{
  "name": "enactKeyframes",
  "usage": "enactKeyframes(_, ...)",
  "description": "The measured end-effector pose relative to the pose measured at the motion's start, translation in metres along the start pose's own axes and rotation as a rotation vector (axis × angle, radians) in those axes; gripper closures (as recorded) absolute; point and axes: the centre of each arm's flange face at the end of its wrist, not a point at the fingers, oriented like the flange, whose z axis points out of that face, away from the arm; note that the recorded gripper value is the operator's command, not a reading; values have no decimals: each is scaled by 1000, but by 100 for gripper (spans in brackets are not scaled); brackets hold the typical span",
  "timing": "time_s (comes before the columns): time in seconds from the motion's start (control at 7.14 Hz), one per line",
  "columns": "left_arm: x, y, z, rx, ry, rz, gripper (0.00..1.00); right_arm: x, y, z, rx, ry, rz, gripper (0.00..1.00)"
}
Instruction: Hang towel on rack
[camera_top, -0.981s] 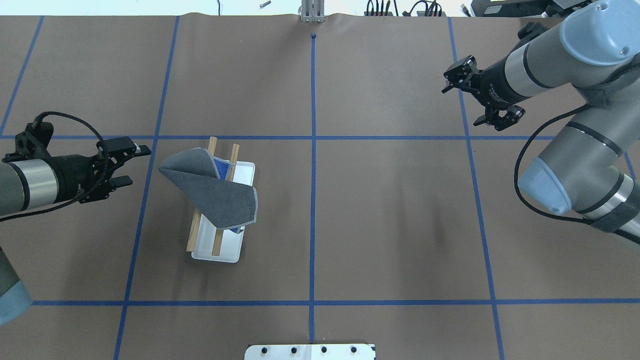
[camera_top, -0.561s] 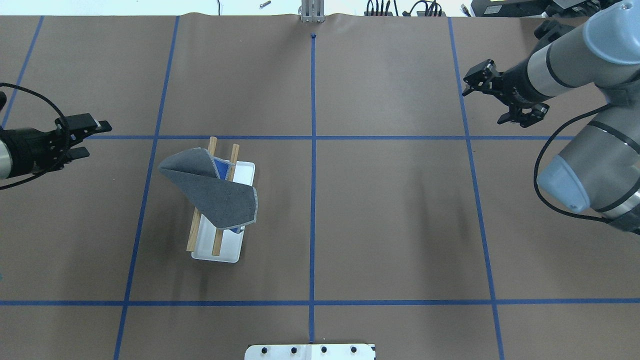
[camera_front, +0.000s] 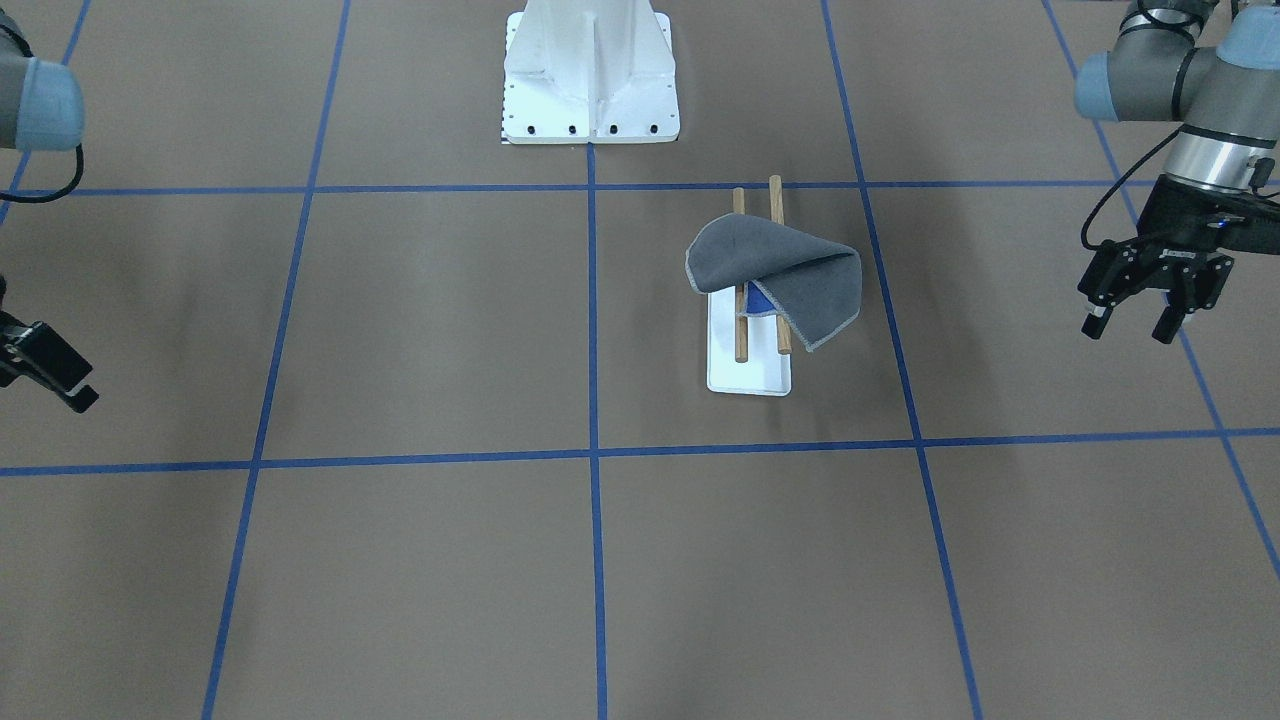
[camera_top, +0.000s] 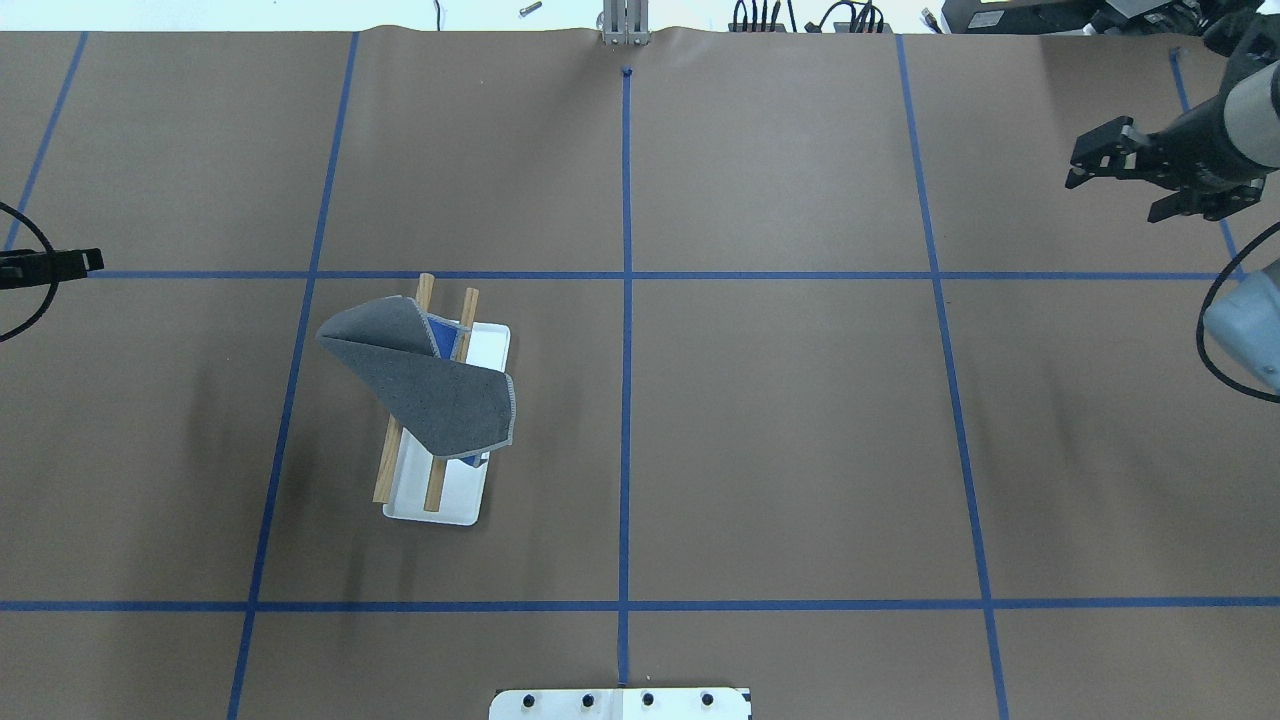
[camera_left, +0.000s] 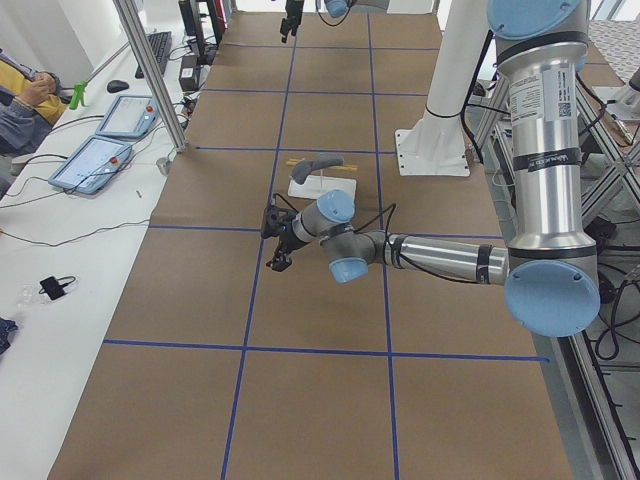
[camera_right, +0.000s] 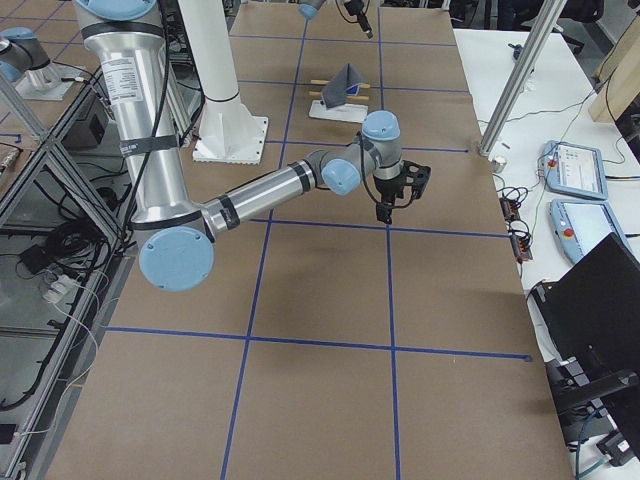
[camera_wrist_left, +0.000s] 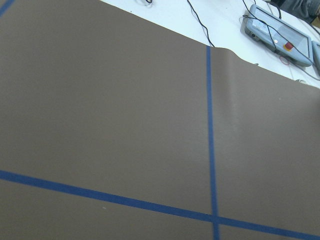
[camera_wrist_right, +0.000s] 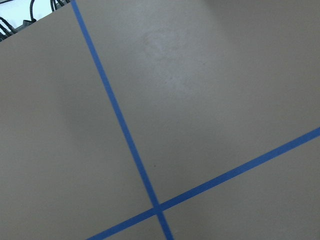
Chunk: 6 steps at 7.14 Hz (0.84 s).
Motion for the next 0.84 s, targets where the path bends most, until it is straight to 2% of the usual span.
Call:
enactKeyframes(0.14,-37,-5,-2,-50,-41,115,2,36,-17,-8,-19,-1,-62,0)
enactKeyframes(0.42,-95,-6,-8,-204,-52,217,2,115,-27,-13,-51,20,-205,0)
enactKeyframes(0.7,-121,-4,-18,-353,18,153,2,194,-25,-17,-67,60,-328,0)
enactKeyframes(0.84,-129,-2,-24,-394,51,125,2,230,-24,-18,-78,76,-383,0)
